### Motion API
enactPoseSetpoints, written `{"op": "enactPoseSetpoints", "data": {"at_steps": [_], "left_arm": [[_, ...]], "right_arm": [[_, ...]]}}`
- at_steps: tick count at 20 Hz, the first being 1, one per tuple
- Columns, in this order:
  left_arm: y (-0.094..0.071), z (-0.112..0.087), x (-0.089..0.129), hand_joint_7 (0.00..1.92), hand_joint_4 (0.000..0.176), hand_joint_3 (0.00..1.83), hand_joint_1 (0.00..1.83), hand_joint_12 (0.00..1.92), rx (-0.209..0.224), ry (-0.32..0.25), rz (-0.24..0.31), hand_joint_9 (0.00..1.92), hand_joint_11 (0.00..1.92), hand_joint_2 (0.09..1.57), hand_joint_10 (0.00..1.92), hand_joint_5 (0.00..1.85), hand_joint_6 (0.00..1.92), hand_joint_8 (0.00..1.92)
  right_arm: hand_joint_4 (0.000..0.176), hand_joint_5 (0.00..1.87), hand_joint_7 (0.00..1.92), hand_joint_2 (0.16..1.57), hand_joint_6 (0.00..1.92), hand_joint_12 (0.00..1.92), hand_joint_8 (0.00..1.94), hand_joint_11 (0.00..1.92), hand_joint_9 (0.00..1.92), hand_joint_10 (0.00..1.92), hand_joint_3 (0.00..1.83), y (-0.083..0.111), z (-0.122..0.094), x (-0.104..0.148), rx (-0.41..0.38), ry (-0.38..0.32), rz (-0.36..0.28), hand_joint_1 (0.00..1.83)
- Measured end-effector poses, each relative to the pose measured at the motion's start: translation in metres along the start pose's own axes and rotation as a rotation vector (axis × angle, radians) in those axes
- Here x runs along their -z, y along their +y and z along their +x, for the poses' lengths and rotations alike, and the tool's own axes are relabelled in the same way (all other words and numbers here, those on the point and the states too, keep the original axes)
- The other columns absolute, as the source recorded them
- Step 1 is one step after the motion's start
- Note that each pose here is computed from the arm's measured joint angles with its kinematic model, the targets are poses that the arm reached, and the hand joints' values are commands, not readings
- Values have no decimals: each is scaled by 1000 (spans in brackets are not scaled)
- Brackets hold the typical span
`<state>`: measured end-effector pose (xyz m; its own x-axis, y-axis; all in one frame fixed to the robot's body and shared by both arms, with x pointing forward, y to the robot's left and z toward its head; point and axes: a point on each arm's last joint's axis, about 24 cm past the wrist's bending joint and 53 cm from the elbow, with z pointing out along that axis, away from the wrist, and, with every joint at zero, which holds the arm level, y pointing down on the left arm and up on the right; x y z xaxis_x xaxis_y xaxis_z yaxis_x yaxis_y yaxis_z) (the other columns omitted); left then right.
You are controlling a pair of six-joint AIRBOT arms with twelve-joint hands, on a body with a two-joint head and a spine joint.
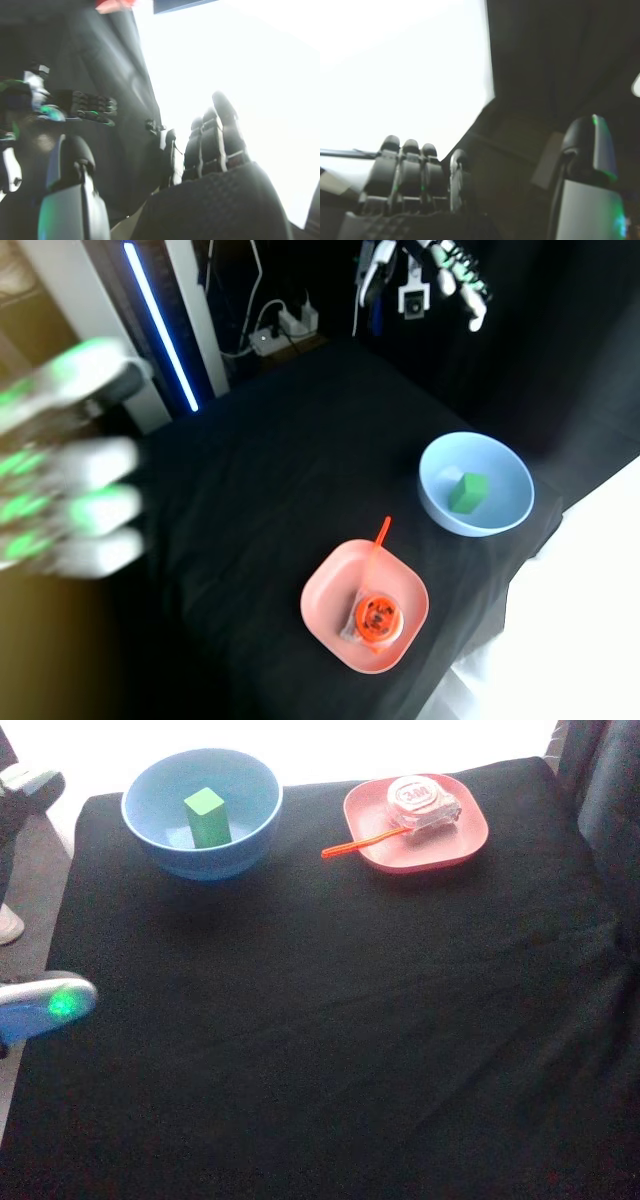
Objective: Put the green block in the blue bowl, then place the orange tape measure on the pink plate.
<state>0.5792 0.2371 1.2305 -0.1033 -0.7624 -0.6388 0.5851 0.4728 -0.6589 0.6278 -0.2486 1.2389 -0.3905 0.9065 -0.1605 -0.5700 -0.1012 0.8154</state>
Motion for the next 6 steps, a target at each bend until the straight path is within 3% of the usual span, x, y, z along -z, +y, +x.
{"op": "enactPoseSetpoints", "data": {"at_steps": [1, 2, 3, 4, 6], "left_arm": [[-4, 4, -1, 9, 72, 8, 425, 248, 11, 3, 20, 29, 1, 1019, 3, 0, 0, 1], [-4, 8, -2, 9, 65, 16, 403, 213, 30, -1, 31, 34, 0, 1052, 6, 0, 0, 1], [-1, 10, -3, 1, 71, 2, 389, 178, 47, -11, 24, 20, 28, 1088, 2, 1, 0, 0], [2, 14, -2, 0, 69, 0, 444, 167, 65, -18, 17, 37, 93, 1008, 2, 0, 0, 0], [4, 22, -3, 0, 114, 0, 466, 150, 96, -16, 16, 15, 94, 960, 0, 0, 0, 0]], "right_arm": [[176, 0, 0, 813, 0, 0, 0, 0, 0, 0, 30, 1, 5, 2, -16, 2, -15, 859], [176, 45, 0, 805, 16, 0, 0, 0, 0, 0, 20, -2, 13, 4, -39, 4, -22, 991], [176, 75, 0, 824, 24, 0, 0, 0, 0, 0, 24, -7, 20, 6, -59, 2, -20, 978], [176, 48, 0, 858, 10, 0, 0, 0, 0, 0, 35, -14, 27, 8, -81, 1, -12, 928], [176, 1, 0, 849, 0, 0, 0, 0, 0, 0, 21, -23, 37, 11, -125, 4, 3, 795]]}}
